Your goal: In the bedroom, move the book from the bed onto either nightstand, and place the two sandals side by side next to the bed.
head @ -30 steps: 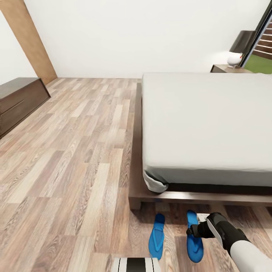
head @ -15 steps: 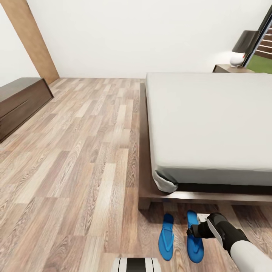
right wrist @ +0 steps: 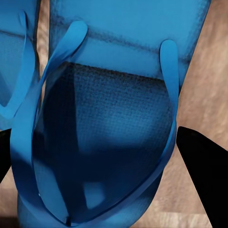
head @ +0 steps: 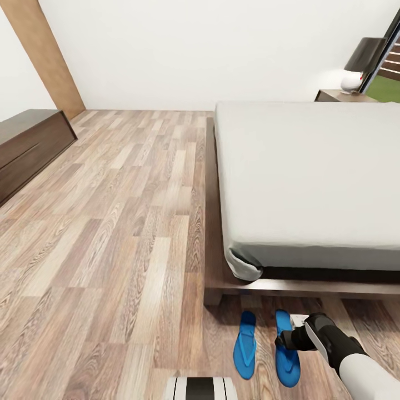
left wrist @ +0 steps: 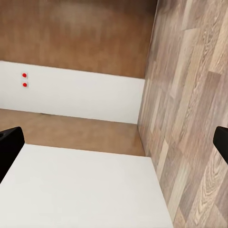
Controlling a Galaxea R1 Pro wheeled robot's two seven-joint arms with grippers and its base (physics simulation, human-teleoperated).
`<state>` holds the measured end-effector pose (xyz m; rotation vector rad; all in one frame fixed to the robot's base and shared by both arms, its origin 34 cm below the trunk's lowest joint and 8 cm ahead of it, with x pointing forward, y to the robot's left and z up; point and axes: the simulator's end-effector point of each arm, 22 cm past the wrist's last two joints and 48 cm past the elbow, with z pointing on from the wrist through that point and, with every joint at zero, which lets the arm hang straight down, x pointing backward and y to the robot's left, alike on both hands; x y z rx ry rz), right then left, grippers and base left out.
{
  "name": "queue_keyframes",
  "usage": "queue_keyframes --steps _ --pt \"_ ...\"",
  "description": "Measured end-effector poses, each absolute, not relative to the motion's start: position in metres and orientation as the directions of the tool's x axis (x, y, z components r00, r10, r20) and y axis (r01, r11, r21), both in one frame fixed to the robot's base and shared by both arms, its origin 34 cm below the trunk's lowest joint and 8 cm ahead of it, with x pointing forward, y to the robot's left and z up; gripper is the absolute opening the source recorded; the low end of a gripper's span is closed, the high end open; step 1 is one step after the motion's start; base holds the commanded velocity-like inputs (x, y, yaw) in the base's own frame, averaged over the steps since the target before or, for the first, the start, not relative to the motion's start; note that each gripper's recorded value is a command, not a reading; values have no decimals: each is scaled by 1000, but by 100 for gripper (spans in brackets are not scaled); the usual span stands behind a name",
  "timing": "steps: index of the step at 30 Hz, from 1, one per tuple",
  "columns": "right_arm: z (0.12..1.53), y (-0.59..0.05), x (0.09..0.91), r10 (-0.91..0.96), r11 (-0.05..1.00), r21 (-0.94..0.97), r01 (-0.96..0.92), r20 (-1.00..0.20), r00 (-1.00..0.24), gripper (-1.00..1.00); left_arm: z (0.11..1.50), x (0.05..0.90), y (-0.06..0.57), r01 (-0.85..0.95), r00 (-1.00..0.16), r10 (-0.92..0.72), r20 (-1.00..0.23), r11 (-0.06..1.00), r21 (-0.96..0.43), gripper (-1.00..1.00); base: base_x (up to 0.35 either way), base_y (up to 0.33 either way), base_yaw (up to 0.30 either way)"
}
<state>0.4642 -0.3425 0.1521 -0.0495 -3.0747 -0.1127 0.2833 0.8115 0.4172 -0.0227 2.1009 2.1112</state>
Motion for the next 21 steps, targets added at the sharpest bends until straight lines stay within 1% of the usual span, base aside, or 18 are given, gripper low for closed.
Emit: queue_keyframes --steps 21 --pt "135 -343 458 31 997 70 38 97 -995 -100 407 279 812 -79 -991 107 -79 0 997 100 0 0 0"
